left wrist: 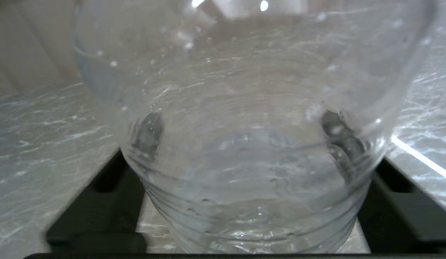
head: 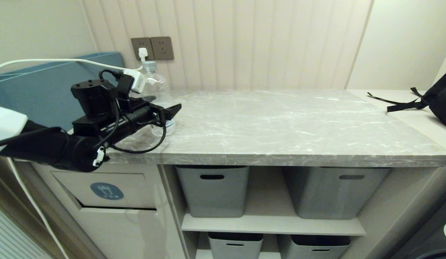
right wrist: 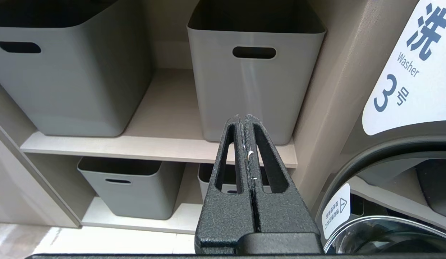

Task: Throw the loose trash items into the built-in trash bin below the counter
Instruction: Pick up the garbage

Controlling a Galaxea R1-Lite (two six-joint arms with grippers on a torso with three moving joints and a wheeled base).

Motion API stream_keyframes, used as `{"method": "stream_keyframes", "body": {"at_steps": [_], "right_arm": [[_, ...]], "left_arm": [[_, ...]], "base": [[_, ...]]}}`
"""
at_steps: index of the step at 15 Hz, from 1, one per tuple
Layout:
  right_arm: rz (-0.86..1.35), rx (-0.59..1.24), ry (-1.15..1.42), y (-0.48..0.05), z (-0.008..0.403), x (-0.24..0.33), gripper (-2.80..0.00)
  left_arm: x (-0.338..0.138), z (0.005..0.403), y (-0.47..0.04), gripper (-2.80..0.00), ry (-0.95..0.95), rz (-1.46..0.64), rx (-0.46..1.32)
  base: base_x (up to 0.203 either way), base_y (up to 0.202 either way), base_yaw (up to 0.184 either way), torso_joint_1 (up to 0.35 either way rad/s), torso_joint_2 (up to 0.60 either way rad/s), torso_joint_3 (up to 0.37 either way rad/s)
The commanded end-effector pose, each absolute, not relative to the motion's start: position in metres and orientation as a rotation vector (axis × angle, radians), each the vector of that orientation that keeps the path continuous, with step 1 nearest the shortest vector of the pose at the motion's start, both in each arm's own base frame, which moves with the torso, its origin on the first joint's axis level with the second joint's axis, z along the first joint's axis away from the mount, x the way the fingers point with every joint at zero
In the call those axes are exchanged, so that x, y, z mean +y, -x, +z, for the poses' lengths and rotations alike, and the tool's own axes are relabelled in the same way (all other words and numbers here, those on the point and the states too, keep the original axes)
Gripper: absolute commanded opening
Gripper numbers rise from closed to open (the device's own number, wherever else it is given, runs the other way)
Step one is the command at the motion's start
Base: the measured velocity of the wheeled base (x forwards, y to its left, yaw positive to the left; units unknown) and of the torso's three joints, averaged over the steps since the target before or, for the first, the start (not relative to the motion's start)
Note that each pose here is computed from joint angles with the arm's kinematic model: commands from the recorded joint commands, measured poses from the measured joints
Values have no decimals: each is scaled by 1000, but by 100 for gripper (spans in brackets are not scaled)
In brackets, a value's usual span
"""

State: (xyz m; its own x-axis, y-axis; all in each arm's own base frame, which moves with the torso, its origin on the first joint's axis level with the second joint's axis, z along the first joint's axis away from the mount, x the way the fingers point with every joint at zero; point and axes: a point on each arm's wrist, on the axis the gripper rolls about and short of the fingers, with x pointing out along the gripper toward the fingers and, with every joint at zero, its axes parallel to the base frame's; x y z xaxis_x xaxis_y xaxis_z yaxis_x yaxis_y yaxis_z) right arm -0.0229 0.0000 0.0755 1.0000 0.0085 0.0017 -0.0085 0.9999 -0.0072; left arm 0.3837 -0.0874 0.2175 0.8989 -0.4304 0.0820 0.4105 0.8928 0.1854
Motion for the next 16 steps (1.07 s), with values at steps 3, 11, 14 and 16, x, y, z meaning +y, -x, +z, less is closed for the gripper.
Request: {"method": "stream_keyframes", "body": {"at_steps": [3,11,14,16], "right_arm": [[9,-3,8,23,76,0,-280],[9,-2,8,23,75,0,-280],[9,-3,8,23,76,0,-280],[9,-3,8,23,76,0,-280]], "left_arm": [[-87,220,-381,-280,-165,-439,-132],[-73,230,-331,-280,-167,-427,-109],[-61,243,-297,-280,-144,-401,-132],[-53,257,-265,-280,-132,-354,-170]], "base": [[0,0,0,0,0,0],[0,0,0,0,0,0],[0,0,0,0,0,0],[0,0,0,0,0,0]]}}
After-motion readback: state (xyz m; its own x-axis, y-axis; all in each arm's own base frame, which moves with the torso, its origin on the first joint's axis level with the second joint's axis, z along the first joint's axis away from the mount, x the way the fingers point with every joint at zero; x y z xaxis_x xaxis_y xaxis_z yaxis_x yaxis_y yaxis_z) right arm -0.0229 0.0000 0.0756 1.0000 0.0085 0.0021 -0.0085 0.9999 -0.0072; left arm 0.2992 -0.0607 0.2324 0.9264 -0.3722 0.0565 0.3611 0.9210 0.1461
